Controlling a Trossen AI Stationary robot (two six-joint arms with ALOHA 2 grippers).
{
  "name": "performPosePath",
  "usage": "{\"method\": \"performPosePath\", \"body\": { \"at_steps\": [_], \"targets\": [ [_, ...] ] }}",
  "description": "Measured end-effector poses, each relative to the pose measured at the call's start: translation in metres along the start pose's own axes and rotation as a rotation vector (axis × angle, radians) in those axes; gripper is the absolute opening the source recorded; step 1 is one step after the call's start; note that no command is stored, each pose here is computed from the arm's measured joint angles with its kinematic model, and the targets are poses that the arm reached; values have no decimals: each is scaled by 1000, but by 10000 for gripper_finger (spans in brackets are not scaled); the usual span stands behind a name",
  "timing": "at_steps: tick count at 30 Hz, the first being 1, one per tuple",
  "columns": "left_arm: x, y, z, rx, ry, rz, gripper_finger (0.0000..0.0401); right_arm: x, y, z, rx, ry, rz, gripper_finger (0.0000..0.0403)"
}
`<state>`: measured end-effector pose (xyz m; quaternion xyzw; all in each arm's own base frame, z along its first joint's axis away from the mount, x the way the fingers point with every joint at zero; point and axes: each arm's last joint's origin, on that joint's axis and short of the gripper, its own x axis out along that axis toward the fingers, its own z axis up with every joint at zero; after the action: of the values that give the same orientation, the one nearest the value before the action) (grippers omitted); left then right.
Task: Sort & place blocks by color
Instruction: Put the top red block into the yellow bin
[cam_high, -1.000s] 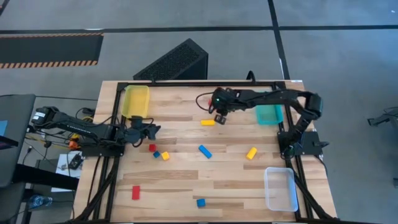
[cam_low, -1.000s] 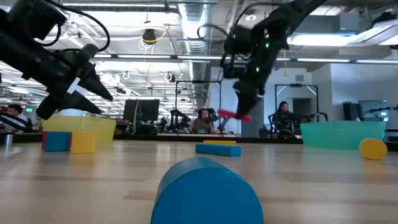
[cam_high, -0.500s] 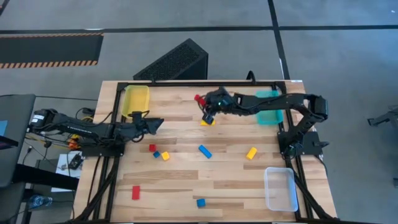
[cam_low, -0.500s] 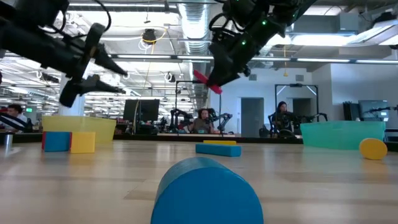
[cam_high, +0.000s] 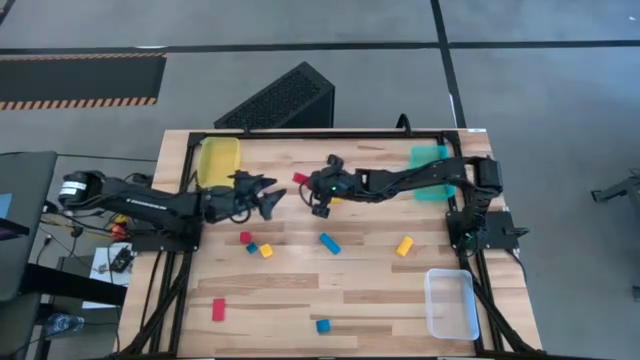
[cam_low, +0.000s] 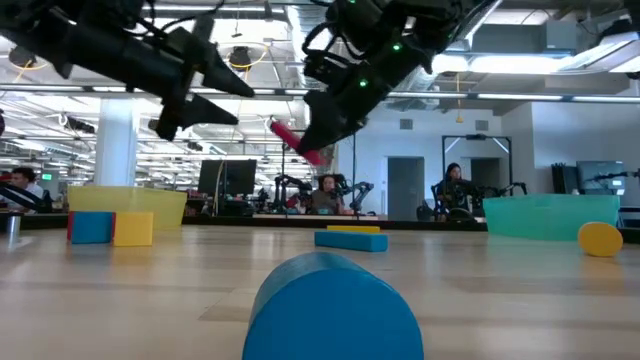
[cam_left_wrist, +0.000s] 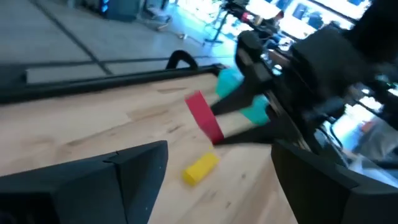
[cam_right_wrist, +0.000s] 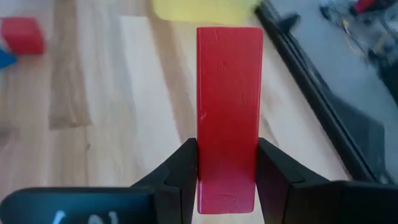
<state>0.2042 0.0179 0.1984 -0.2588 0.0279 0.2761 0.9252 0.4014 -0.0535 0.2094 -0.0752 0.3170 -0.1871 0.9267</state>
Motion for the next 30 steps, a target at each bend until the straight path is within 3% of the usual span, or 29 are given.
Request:
{"method": "performPosePath", "body": {
  "at_steps": [3,7,11,14,21,30],
  "targets": [
    [13,2,5,-98,22,11,277,7,7,2,-87,11,15,135],
    [28,14,9,-143,93,50,277,13,14,10,-202,3,22,134],
    [39,22,19,-221,163,-9,271,17,15,19,-241,-16,19,136],
    [42,32,23,-274,220,8,253,18,12,23,-237,-26,13,135],
    [45,44,33,-334,271,-46,173,21,0,25,-241,-26,-7,136],
    [45,45,34,-337,308,-110,31,21,-2,25,-248,-21,-25,139]
  ]
}}
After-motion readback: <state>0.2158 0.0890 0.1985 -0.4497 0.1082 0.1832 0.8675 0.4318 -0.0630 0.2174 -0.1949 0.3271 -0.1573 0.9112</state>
